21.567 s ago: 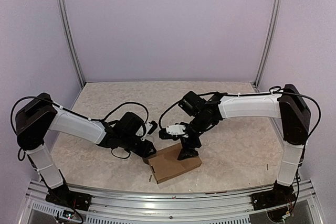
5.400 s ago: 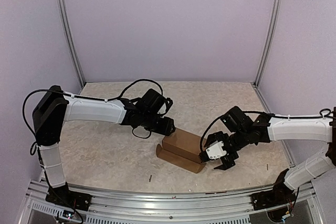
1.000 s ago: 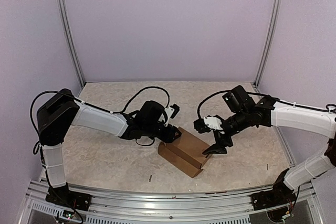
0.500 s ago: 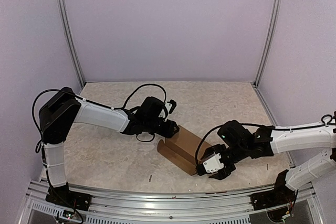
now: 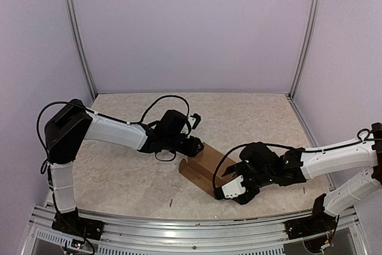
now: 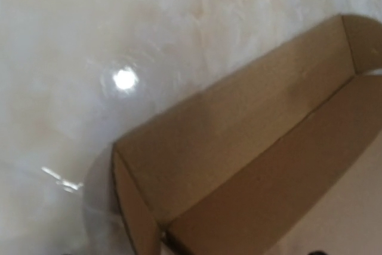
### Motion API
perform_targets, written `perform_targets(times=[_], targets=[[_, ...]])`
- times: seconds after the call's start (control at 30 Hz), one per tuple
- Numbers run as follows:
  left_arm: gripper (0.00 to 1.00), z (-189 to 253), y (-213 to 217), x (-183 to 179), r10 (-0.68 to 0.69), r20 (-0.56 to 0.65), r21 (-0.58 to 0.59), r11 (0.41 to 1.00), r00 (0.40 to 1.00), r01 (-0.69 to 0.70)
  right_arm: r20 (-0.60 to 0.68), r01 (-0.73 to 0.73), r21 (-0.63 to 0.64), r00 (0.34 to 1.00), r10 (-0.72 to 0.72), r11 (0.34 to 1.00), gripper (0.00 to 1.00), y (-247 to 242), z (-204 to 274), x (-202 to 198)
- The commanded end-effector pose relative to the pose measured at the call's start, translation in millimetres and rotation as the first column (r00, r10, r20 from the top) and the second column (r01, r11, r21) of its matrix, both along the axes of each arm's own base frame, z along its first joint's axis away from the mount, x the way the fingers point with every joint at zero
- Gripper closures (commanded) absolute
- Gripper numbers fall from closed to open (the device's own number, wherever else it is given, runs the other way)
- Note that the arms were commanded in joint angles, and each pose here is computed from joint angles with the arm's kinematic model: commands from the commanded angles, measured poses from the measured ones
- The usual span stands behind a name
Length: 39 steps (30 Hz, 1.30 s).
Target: Fold the paper box
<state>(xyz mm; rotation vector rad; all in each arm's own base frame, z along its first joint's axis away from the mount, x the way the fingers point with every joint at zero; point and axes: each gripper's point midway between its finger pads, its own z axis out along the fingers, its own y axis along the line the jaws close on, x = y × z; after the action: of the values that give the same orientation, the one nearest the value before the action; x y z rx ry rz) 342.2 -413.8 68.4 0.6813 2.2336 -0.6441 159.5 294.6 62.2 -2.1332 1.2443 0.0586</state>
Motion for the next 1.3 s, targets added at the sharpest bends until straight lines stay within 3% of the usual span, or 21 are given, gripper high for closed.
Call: perform_targets(times=[0.0, 0.27, 0.67, 0.9, 1.03, 1.27], targets=[[0.55, -15, 11, -4, 0.012, -0.044, 0.033, 0.999, 0.999, -0.011, 0.031, 0.084, 0.034, 0.996, -0.085, 0.996, 0.18, 10, 7, 15], [0.55, -8, 10, -6, -0.001, -0.037, 0.021, 1.0, 0.999, 0.001, 0.032, 0.121, 0.013, 0.992, -0.121, 0.993, 0.41, 10, -1, 21], [0.55, 7, 7, -6, -0.013, -0.017, 0.0, 1.0, 1.0, 0.013, 0.034, 0.121, -0.004, 0.992, -0.12, 0.993, 0.53, 7, -7, 21], [0.52, 55, 24, -17, 0.032, 0.137, 0.012, 0.999, 0.99, -0.034, 0.036, 0.122, -0.013, 0.992, -0.121, 0.992, 0.53, 5, -10, 22], [0.5, 62, 50, -44, 0.105, 0.198, -0.001, 0.994, 0.975, -0.107, 0.034, 0.12, -0.015, 0.992, -0.119, 0.993, 0.52, 5, -11, 21], [0.53, 1, 80, -91, 0.161, 0.088, 0.053, 0.985, 0.983, -0.166, 0.029, 0.122, -0.009, 0.992, -0.122, 0.992, 0.52, 5, -9, 21]])
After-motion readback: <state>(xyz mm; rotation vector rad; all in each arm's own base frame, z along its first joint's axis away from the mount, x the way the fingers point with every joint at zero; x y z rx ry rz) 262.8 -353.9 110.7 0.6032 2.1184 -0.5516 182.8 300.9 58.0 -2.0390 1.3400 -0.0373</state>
